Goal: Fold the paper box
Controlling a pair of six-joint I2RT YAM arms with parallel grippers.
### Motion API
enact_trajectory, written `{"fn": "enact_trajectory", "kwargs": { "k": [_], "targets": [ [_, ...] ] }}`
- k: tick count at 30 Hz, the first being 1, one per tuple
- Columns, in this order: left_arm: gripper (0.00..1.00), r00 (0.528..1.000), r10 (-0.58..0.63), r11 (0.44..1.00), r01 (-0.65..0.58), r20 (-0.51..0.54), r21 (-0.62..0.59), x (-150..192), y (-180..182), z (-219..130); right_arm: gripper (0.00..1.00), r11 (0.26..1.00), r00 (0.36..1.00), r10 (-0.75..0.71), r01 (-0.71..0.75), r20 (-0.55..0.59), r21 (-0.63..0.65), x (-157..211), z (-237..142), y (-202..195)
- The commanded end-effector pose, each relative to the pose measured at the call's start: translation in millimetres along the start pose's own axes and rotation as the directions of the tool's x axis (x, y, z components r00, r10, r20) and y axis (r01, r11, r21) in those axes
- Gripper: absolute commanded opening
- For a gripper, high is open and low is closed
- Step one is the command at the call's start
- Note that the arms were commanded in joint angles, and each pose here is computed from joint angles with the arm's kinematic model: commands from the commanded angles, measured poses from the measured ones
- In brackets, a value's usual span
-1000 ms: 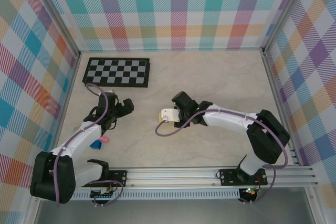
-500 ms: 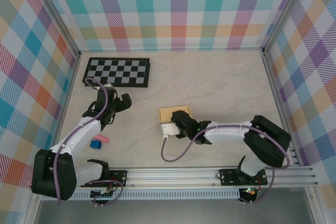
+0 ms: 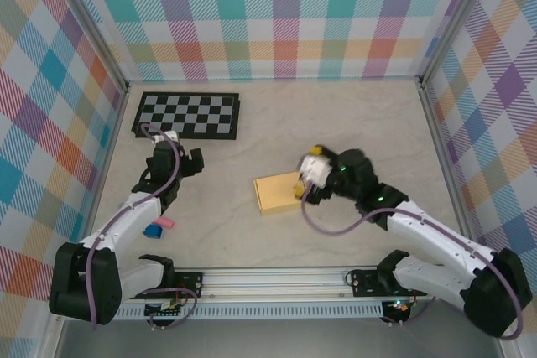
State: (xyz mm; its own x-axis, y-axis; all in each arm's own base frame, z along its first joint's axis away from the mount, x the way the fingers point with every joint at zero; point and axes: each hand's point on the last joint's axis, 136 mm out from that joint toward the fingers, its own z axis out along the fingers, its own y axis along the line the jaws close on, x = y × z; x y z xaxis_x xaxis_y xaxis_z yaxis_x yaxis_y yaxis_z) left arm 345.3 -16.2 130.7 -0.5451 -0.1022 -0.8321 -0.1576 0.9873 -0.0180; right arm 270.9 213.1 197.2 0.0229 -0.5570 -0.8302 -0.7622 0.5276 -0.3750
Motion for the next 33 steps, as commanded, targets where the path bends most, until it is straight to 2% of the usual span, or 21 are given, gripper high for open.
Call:
{"fn": "enact_trajectory", "kwargs": {
  "k": [1,2,3,6,10,13,15,16,19,21,23,26,30,33],
  "targets": [
    [1.00,0.984,0.121,0.981,-0.139,0.132,0.135,-12.3,-23.9,2.4,1.00,0.905,0.903,0.398,-0.415,0.158,0.091,4.4,-12.7,-43.9],
    [1.00,0.981,0.121,0.980,-0.142,0.149,0.137,-11.4,-24.8,4.9,1.00,0.871,0.885,0.438,-0.461,0.157,0.168,21.4,-15.6,-59.9],
    [1.00,0.977,0.131,0.977,-0.156,0.166,0.144,-10.6,-26.9,7.6,1.00,0.805,0.845,0.507,-0.534,0.168,0.256,42.5,-19.9,-76.0],
    [1.00,0.975,0.133,0.977,-0.159,0.178,0.142,-4.9,-28.7,20.2,1.00,0.668,0.776,0.595,-0.621,0.208,0.410,92.5,-35.9,-101.7],
    [1.00,0.979,0.110,0.974,-0.141,0.174,0.179,6.6,-35.7,36.4,1.00,0.599,0.776,0.600,-0.596,0.194,0.534,129.0,-46.1,-117.1],
    [1.00,0.967,0.124,0.976,-0.160,0.223,0.150,-0.6,-31.5,39.7,1.00,0.594,0.770,0.622,-0.582,0.142,0.555,159.5,-33.8,-115.3],
    [1.00,0.970,0.066,0.985,-0.100,0.232,0.138,1.9,-17.0,47.4,1.00,0.629,0.787,0.600,-0.574,0.142,0.523,157.9,-23.4,-116.8],
    [1.00,0.971,0.041,0.988,-0.075,0.235,0.138,6.4,-12.2,53.0,1.00,0.626,0.795,0.579,-0.577,0.184,0.525,152.6,-21.3,-125.9],
    [1.00,0.979,0.059,0.984,-0.090,0.195,0.151,17.6,-15.6,65.3,1.00,0.631,0.812,0.564,-0.542,0.151,0.555,160.9,-8.9,-143.2],
    [1.00,0.979,0.050,0.986,-0.079,0.200,0.144,15.4,-13.6,66.3,1.00,0.584,0.780,0.602,-0.575,0.168,0.574,178.9,-6.6,-153.3],
    [1.00,0.983,0.042,0.985,-0.070,0.178,0.157,15.6,-13.3,69.6,1.00,0.568,0.770,0.608,-0.591,0.191,0.573,192.8,-0.1,-155.7],
    [1.00,0.987,0.026,0.985,-0.053,0.161,0.167,15.1,-10.9,72.2,1.00,0.546,0.759,0.626,-0.590,0.179,0.594,198.0,-2.4,-156.9],
    [1.00,0.987,0.026,0.985,-0.053,0.159,0.164,15.2,-10.5,72.5,1.00,0.454,0.726,0.658,-0.594,0.200,0.665,208.8,-12.3,-167.4],
    [1.00,0.988,0.014,0.989,-0.036,0.152,0.143,14.9,-6.7,74.1,1.00,0.460,0.727,0.659,-0.593,0.193,0.661,208.4,-11.6,-166.7]
  ]
}}
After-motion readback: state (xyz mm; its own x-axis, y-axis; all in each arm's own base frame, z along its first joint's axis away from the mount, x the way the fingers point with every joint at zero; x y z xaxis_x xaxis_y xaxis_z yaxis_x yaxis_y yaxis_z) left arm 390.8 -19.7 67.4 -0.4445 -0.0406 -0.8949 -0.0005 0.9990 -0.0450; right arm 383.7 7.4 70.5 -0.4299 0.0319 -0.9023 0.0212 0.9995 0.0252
